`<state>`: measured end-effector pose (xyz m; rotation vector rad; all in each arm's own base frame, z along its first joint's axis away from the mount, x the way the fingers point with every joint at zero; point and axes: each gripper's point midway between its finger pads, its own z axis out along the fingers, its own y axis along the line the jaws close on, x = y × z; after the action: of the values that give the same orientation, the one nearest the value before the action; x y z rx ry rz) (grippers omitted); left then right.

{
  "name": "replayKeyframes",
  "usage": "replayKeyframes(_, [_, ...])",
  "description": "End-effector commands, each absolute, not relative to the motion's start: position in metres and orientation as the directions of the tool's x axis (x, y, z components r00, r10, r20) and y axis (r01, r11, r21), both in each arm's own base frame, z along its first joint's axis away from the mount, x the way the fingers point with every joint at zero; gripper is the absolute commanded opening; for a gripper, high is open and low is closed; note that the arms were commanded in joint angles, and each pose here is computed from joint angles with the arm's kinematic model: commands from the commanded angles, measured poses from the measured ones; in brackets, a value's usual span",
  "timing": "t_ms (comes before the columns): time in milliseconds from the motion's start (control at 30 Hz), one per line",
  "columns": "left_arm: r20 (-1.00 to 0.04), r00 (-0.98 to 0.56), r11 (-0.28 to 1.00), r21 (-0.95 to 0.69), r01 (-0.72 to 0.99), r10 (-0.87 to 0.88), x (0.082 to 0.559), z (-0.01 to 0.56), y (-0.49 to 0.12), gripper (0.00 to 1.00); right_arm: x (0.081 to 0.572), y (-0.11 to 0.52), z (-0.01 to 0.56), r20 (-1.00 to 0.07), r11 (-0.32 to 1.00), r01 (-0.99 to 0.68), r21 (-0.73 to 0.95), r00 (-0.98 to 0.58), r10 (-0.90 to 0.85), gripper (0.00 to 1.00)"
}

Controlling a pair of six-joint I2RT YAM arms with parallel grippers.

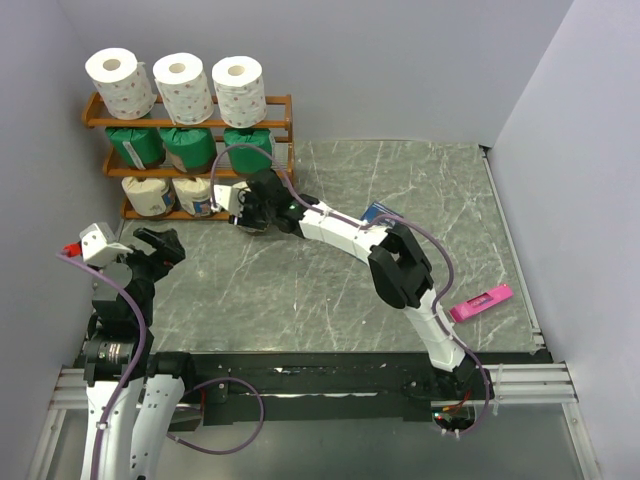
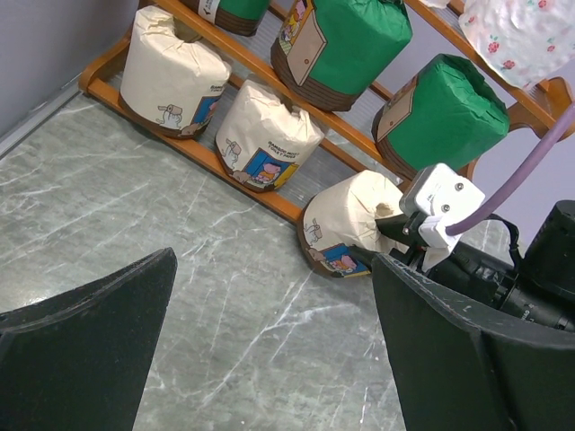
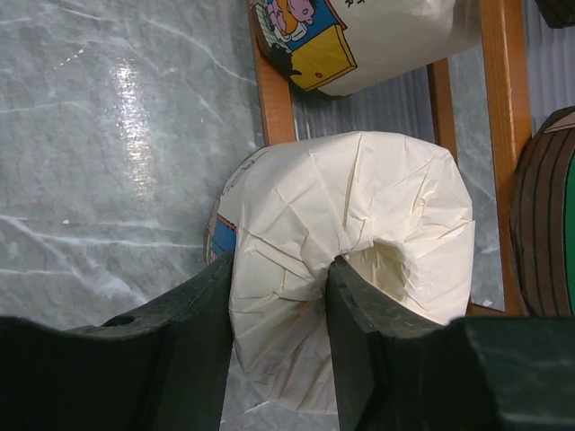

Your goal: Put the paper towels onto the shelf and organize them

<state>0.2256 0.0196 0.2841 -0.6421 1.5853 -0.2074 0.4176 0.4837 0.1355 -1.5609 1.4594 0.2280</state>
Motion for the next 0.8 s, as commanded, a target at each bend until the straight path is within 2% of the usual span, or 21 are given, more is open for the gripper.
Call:
replayKeyframes(0, [-0.853,0.074,0.815,-0.516,-0.263,-0.517,0.221,0.306,0.023,0.96,0.449,0.482,0.175,-0.671,0.245,-0.757,-0.606,0.322,-0.668,0.46])
replayKeyframes(300, [-0.853,0.076,0.815,-0.517,-0.263,-0.516,0.221,0.306,0.024,0.96,0.458,0.483,0.184,-0.667,0.274,-0.732,-0.624,0.317,-0.674,0.46])
replayKeyframes(467, [-0.853,0.076,0.815,-0.517,-0.263,-0.516,0.220,0.306,0.024,0.96,0.465,0.485,0.184,-0.655,0.275,-0.720,-0.637,0.319,-0.685,0.51])
replayKeyframes(767, [-0.852,0.075,0.814,-0.517,-0.266,-0.517,0.221,0.306,0.024,0.96,0.479,0.485,0.187,-0.637,0.297,-0.677,-0.674,0.327,-0.698,0.53])
